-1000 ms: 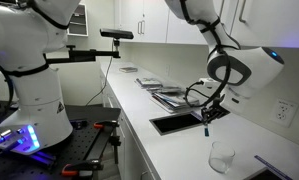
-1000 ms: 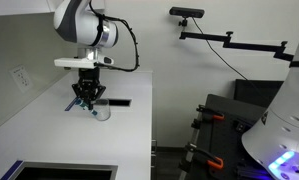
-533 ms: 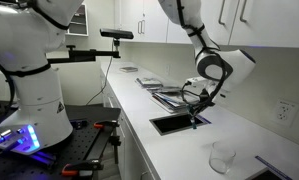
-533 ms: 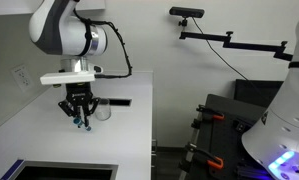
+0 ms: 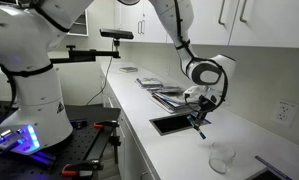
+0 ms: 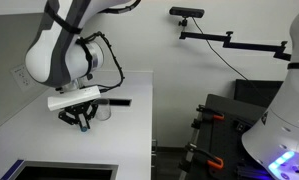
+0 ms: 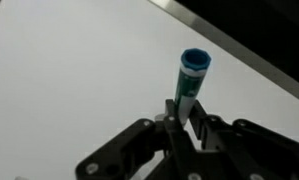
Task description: Pick the marker from the cup and put it on the counter
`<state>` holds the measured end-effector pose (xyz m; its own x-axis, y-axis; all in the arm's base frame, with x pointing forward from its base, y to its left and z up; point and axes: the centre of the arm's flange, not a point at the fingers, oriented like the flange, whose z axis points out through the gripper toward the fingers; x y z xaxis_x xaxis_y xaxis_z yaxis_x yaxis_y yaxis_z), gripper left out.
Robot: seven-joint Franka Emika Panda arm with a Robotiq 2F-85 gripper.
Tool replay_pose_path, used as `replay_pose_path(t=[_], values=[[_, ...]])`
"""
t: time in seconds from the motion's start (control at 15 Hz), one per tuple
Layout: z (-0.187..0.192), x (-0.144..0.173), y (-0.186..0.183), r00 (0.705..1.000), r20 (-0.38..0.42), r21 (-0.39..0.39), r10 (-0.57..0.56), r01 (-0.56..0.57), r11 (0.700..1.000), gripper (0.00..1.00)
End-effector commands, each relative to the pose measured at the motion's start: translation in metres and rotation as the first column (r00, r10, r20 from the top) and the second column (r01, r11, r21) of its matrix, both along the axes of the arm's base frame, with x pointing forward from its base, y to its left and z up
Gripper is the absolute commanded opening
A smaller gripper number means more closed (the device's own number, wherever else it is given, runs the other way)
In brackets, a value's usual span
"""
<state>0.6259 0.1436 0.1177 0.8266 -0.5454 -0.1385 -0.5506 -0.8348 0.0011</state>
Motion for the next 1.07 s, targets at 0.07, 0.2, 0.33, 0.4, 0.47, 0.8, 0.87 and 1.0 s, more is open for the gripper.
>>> replay_pose_path(t=[0.07, 0.2, 0.33, 0.4, 0.47, 0.8, 0.87, 1.0], values=[[-0.012, 0.007, 0.012, 0.977, 0.130, -0.073, 0.167, -0.158, 0.985, 0.05], [-0.016, 0.008, 0.022, 0.960, 0.155, -0.066, 0.234, -0.227, 0.972, 0.05], [-0.018, 0.007, 0.031, 0.939, 0.168, -0.061, 0.299, -0.293, 0.954, 0.05], [-0.020, 0.007, 0.034, 0.931, 0.173, -0.061, 0.323, -0.317, 0.947, 0.05], [-0.020, 0.007, 0.035, 0.925, 0.172, -0.057, 0.339, -0.334, 0.941, 0.05], [-0.016, 0.008, 0.026, 0.916, 0.146, -0.026, 0.373, -0.373, 0.927, 0.68], [-0.014, 0.008, 0.024, 0.917, 0.138, -0.014, 0.375, -0.377, 0.926, 0.75], [-0.004, 0.011, 0.015, 0.936, 0.082, 0.040, 0.342, -0.346, 0.937, 0.90]])
